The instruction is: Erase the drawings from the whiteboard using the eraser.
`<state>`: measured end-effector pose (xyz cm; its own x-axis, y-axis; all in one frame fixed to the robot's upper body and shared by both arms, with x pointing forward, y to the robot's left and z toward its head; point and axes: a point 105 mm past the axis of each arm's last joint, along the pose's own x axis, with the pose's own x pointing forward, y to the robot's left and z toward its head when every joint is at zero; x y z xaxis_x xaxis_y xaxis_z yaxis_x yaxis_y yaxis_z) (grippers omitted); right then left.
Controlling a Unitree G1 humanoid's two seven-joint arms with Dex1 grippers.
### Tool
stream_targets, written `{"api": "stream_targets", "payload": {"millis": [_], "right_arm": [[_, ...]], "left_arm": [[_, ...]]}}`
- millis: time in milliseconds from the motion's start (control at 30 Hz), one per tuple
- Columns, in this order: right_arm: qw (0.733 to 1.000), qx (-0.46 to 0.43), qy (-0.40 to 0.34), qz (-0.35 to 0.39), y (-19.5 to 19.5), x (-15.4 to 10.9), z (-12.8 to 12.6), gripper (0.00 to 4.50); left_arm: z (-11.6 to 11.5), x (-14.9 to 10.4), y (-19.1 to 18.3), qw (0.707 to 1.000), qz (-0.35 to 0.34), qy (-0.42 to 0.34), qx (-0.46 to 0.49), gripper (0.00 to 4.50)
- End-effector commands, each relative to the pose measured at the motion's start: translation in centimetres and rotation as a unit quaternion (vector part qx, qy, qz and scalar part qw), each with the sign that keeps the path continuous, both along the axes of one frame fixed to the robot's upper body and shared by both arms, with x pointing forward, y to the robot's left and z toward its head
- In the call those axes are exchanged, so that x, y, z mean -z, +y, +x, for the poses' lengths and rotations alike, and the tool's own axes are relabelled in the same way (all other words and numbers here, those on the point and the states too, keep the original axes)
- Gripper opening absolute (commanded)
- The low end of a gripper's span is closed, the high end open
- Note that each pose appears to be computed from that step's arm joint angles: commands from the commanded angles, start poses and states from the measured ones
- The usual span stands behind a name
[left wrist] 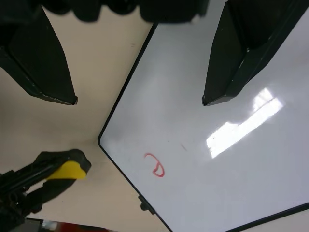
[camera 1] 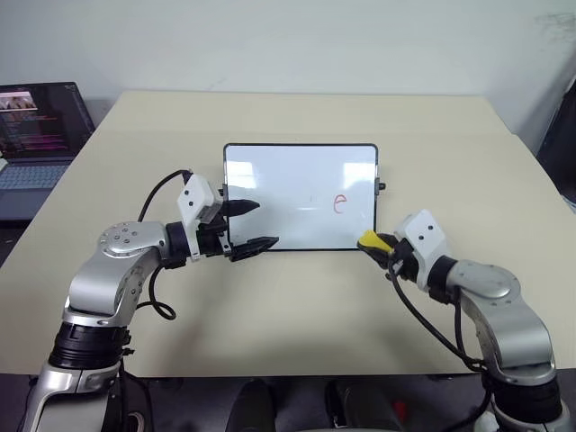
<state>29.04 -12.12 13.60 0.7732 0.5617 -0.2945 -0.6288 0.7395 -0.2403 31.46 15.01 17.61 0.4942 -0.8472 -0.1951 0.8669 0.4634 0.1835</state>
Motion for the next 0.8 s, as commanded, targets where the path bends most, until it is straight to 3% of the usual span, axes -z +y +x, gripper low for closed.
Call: {"api": "stream_targets", "payload": {"millis": [33, 333, 500, 633, 800], "right_arm": [[0.998, 0.011, -0.058, 0.008, 0.6, -1.9, 0.3, 1.0], [0.984, 0.029, -0.164, -0.066, 2.5, -4.0, 4.5, 1.0], [0.974, 0.084, -0.205, -0.053, 2.2, -5.9, 7.4, 1.0], [0.979, 0.052, -0.179, -0.086, 3.6, -4.1, 7.9, 1.0], [0.984, -0.016, -0.118, -0.13, 5.1, -0.9, 6.5, 1.0]], "left_arm": [[0.2, -0.9, -0.2, 1.0, 0.003, -0.02, 0.013, 4.5], [0.2, -0.3, 0.3, 1.0, 0.022, -0.011, 0.015, 4.5], [-0.1, -0.3, 0.3, 1.0, 0.021, -0.01, 0.016, 4.5], [-0.1, -0.4, 0.2, 1.0, 0.021, -0.013, 0.014, 4.5], [-0.1, -0.4, 0.2, 1.0, 0.019, -0.013, 0.011, 4.5]]}}
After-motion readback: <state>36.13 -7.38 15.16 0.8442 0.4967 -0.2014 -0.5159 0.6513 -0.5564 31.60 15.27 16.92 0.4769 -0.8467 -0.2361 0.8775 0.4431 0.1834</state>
